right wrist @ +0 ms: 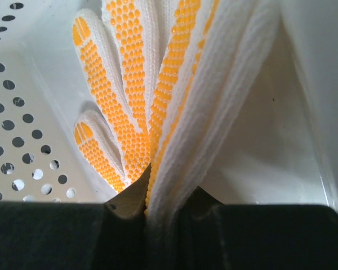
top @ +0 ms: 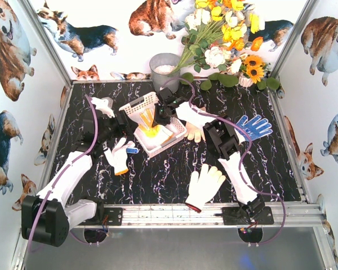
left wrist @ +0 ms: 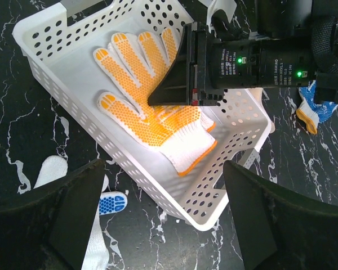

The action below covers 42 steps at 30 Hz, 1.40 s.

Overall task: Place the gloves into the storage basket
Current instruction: Place the glove in the bin.

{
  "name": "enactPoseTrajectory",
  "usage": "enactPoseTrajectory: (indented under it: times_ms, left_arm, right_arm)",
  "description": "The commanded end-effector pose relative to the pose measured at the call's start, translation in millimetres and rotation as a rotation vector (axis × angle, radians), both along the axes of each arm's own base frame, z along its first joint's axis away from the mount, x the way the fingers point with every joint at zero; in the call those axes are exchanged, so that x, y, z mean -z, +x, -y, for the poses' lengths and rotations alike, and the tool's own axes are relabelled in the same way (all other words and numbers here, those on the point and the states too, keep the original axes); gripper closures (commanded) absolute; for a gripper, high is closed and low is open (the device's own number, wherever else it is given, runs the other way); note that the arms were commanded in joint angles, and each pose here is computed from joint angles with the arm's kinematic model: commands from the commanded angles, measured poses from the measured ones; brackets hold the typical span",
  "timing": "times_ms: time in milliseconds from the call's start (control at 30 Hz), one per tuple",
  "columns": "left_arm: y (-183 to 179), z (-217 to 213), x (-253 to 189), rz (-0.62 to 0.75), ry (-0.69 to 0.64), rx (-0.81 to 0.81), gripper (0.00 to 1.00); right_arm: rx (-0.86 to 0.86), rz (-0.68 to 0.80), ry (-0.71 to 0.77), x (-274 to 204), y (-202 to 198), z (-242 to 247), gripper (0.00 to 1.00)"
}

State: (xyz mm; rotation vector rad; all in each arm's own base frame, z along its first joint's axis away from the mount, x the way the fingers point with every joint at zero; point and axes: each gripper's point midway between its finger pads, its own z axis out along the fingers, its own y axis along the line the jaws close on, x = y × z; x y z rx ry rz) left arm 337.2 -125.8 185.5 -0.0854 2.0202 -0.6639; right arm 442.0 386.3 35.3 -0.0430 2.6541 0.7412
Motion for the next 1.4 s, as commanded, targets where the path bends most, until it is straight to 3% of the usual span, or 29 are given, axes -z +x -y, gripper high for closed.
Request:
enactPoseTrajectory:
  times_ms: [0, 133, 400, 667, 1000, 1233, 1367]
  left_arm:
    - [1, -8, -8, 0.02, 0.001, -0.03, 0.2]
    - [-1, -9, -9, 0.024, -0.002, -0.031, 0.2]
    - [-5, -11, -15, 0.038, -0.007, -0.039, 0.2]
    - [-13, -11, -14, 0.037, -0.02, -0.04, 0.19]
    - [-18, -15, -31, 0.068, -0.006, -0.042, 0.18]
    - [-26, -19, -36, 0.078, 0.001, -0.058, 0.18]
    - [-29, -22, -35, 0.071, 0.014, -0.064, 0.17]
  right_arm:
    - [0.079, -0.008, -0.049, -2, 2, 2, 0.97]
    - [0.06, 0.035, -0.103, -8, 8, 9, 0.91]
    - [-0.028, 0.086, -0.121, -36, 7, 10, 0.52]
    - [-0.07, 0.066, -0.159, -47, -15, 27, 0.39]
    - [-0.101, -0.002, -0.16, -44, -43, 35, 0.37]
    - [-0.1, -0.065, -0.069, -43, -50, 20, 0.58]
    - [-0.087, -0.087, -0.049, -45, -48, 14, 0.63]
